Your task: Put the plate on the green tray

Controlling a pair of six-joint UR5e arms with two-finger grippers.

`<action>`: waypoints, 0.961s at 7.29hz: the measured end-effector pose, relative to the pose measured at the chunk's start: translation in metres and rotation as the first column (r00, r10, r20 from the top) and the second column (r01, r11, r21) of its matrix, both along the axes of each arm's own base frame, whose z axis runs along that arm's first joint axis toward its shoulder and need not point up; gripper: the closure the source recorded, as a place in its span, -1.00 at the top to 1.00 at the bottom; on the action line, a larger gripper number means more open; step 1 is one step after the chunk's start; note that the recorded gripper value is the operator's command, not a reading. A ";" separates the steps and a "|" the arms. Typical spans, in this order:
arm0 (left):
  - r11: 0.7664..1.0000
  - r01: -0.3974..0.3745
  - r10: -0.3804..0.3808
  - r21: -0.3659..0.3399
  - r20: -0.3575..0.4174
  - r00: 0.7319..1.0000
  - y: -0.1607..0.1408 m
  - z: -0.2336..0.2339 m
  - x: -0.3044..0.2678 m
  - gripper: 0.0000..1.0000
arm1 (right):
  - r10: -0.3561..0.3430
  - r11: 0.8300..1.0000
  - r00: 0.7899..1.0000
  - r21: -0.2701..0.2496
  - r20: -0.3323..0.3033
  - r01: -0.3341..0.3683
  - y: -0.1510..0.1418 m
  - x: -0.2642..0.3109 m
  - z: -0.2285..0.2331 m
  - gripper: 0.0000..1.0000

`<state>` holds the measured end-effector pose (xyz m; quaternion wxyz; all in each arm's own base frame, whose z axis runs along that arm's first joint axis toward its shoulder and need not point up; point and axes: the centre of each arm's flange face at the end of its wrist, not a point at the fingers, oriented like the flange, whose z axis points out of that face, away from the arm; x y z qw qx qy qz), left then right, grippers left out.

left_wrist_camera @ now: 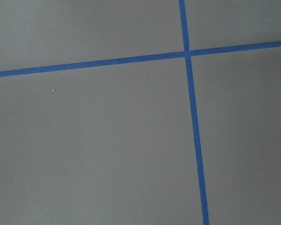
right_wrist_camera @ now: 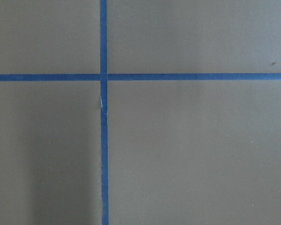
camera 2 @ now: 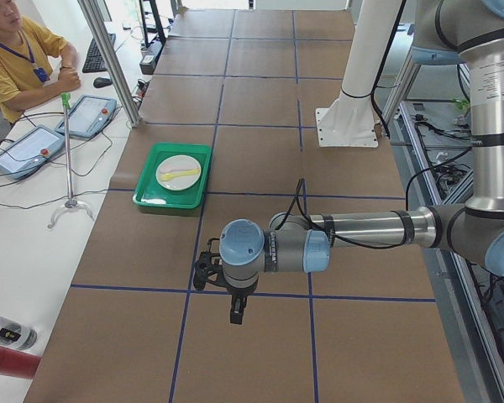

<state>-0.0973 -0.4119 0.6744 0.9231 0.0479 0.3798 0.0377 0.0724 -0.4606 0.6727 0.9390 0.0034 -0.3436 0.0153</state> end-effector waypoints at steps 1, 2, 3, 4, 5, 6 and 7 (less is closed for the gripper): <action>1.000 0.000 0.000 0.026 0.003 1.000 0.000 0.000 0.000 1.00 | 0.000 1.000 1.000 0.000 0.000 0.000 0.000 0.000 0.000 1.00; 0.998 0.000 0.000 0.061 0.008 1.000 -0.002 0.003 0.000 1.00 | 0.000 1.000 1.000 0.000 0.000 0.000 0.000 0.000 0.000 1.00; 0.997 0.001 -0.001 0.076 0.009 1.000 -0.003 0.007 0.000 1.00 | 0.000 1.000 1.000 0.000 0.000 0.000 0.000 0.000 0.000 1.00; 0.997 0.001 -0.002 0.082 0.010 1.000 -0.004 0.009 -0.001 1.00 | 0.000 1.000 1.000 0.000 0.000 0.000 0.000 0.000 0.000 1.00; 0.996 0.003 -0.004 0.086 0.010 1.000 -0.005 0.008 -0.001 1.00 | 0.000 1.000 1.000 0.000 0.000 0.000 0.000 0.000 0.000 1.00; 0.996 0.004 -0.005 0.087 0.010 1.000 -0.006 0.008 -0.001 1.00 | 0.000 1.000 1.000 0.000 0.000 0.000 0.000 0.000 0.000 1.00; 0.996 0.004 -0.005 0.087 0.010 1.000 -0.006 0.008 -0.001 1.00 | 0.000 1.000 1.000 0.000 0.001 0.000 0.000 0.000 0.000 1.00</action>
